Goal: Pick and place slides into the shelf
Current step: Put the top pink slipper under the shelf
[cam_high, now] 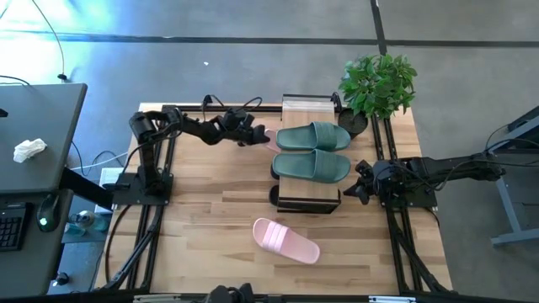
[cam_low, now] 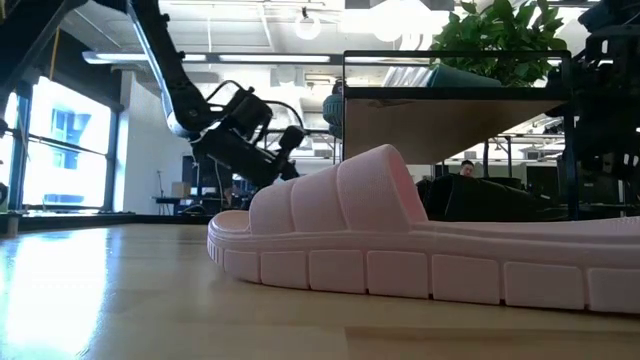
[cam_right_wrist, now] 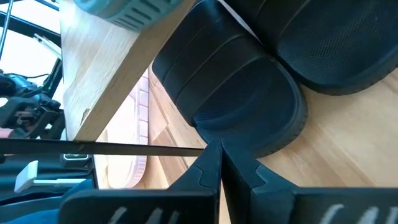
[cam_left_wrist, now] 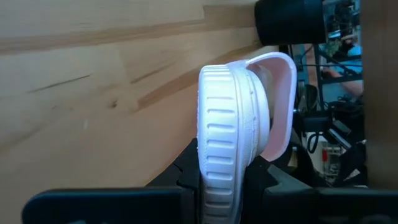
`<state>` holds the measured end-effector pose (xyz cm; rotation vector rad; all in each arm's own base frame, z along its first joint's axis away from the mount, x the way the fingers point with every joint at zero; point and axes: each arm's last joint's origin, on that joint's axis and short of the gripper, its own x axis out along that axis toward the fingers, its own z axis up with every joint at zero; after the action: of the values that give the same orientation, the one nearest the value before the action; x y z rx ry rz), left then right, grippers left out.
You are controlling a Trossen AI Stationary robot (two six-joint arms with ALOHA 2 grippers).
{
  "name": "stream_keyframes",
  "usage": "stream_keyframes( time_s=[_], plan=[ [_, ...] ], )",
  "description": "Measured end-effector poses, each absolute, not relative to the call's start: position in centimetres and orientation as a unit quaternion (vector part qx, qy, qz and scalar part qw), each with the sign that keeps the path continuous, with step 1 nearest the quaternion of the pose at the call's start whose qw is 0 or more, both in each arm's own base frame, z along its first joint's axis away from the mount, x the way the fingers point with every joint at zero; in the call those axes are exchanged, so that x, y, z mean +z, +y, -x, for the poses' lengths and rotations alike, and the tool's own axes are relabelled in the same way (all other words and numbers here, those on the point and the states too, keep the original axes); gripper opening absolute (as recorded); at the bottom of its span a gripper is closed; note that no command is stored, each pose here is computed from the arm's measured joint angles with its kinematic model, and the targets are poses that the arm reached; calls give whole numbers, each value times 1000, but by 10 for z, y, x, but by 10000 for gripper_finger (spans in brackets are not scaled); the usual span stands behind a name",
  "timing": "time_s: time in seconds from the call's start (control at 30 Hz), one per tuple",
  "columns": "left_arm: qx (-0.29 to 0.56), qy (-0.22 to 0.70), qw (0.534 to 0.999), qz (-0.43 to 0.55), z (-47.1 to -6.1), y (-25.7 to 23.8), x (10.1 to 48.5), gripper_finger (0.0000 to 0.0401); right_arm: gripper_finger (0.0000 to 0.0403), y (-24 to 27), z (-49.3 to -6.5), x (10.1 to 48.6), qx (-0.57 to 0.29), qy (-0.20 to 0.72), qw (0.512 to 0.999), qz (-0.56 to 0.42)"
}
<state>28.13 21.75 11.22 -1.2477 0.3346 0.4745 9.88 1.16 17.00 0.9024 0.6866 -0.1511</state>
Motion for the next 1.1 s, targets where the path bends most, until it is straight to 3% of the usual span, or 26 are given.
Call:
stream_keyframes(
  time_s=[0.67, 0.83, 1.0, 1.1],
  plan=[
    [210, 200, 770, 569, -292, 198, 107, 42, 0, 11, -99, 170, -81, 324, 837, -433],
    [215, 198, 775, 560, -292, 198, 107, 42, 0, 4, -98, 168, -208, 261, 827, -452],
    [214, 199, 776, 559, -292, 198, 107, 42, 0, -4, -88, 159, -336, 235, 776, -479],
    [214, 199, 776, 559, -292, 198, 107, 42, 0, -7, -85, 157, -364, 236, 767, -473]
  ],
)
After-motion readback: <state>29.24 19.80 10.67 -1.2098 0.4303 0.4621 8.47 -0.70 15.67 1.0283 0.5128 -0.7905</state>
